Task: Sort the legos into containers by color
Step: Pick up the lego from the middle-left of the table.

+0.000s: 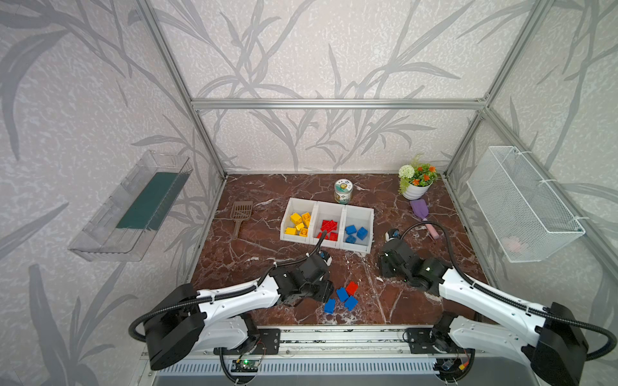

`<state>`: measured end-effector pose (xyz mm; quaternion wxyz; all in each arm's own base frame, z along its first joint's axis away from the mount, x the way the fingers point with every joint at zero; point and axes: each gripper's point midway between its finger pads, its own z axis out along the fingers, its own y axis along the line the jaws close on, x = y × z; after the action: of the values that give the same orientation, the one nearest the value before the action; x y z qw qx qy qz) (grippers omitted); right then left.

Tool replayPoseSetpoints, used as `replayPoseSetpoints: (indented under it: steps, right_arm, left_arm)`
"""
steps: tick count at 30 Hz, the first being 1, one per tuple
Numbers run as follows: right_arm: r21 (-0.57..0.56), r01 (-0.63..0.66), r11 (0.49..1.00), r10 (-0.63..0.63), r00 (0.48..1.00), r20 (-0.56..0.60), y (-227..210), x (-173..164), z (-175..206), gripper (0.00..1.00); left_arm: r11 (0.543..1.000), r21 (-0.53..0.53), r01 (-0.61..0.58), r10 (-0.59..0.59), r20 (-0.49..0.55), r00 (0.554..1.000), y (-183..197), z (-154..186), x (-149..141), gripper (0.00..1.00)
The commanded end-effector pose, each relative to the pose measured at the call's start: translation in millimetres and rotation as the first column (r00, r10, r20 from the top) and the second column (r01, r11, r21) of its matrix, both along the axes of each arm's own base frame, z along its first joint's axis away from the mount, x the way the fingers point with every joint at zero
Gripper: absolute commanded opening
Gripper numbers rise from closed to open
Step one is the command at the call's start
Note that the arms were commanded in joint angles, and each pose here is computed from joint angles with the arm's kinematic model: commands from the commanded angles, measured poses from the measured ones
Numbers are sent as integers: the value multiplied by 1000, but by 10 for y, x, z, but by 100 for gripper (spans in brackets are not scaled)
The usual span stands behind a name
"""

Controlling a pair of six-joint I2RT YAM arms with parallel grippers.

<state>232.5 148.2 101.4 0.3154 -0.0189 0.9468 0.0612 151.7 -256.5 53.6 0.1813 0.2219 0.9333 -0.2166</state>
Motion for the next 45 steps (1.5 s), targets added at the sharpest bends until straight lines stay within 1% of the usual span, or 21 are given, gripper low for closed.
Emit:
replayPoseSetpoints:
  steps: [1,5,14,19,21,24,27,31,33,34,37,40,45]
  right_arm:
    - [-8,59,998,-59,998,6,-116,-12,-16,61]
    - [-4,61,998,-61,998,-4,-116,-28,-55,61]
    - [-1,66,998,-66,998,-23,-156,-95,-135,61]
    - [10,83,996,-83,996,-15,-212,-137,-155,61]
    - [16,87,996,-87,996,-13,-227,-152,-153,61]
    - [16,94,995,-93,996,-10,-258,-172,-145,61]
    - [16,98,995,-98,995,-6,-285,-188,-136,61]
    - [14,105,994,-105,994,6,-316,-192,-103,61]
    - [16,105,994,-106,994,11,-324,-194,-83,61]
    - [16,105,994,-105,994,14,-327,-194,-66,61]
    - [14,107,994,-107,994,25,-344,-191,-22,61]
    - [13,108,994,-109,993,38,-362,-184,14,61]
    - [6,101,995,-101,994,43,-380,-192,58,61]
  left_arm:
    - [999,-7,43,-43,-28,999,-174,17,-117,63]
    - [997,43,67,-66,-40,997,-206,-25,-197,63]
    - [987,155,49,-38,-75,996,-86,-175,-297,63]
    - [979,188,77,-61,-91,994,-118,-206,-342,59]
    - [977,192,90,-72,-97,993,-140,-218,-355,54]
    - [976,195,102,-83,-100,992,-168,-221,-354,41]
    - [973,204,104,-85,-99,991,-172,-226,-342,31]
    - [970,217,107,-95,-67,993,-183,-170,-286,27]
    - [967,233,99,-96,-23,995,-193,-85,-188,25]
    - [963,260,71,-76,10,997,-168,-18,-108,25]
    - [959,275,75,-104,93,990,-227,212,141,25]
    - [971,229,67,-101,143,984,-367,441,479,25]
    - [988,151,21,-55,222,973,-587,694,1142,25]
